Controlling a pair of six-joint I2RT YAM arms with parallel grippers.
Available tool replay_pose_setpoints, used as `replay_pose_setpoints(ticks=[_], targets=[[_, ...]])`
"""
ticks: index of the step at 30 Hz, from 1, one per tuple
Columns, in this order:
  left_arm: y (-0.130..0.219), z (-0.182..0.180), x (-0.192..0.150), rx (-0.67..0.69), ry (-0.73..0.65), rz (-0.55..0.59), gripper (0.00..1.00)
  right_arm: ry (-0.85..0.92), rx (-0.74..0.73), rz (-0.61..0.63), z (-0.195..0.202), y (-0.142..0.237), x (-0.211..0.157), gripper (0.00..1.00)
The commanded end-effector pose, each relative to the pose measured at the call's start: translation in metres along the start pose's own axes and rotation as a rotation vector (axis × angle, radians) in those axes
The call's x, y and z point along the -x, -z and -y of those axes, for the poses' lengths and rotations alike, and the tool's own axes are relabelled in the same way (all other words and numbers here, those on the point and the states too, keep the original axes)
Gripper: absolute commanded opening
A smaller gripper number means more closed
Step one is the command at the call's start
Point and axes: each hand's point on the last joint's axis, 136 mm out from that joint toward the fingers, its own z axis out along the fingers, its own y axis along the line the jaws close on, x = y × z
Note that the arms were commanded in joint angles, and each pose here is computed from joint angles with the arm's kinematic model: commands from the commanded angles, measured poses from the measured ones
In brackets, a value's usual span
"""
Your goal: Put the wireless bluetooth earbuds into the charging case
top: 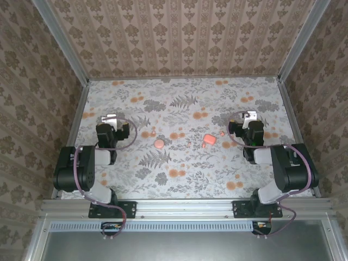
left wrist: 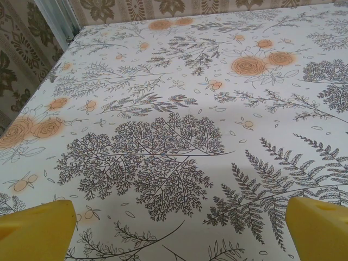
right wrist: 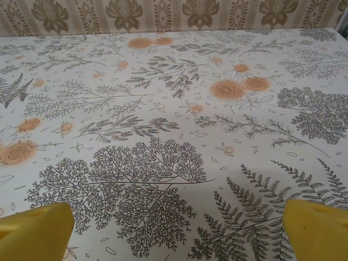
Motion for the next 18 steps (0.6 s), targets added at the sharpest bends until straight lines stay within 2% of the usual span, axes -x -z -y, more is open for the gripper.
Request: replay_pose_setpoints(ticks=[1,18], targets=[[-0.0020,-0.0005,0.0127,-0.009,-0.013,0.031,1.00,-0.007,-0.016,0.015,0.0015,-0.0013,0.0072,1.00],[-0.0021,-0.0001,0.0124,-0.013,-0.010,0.030,1.00,-0.007,-0.013,0.015,0.0014,-0.0009,0.0068,1.00]])
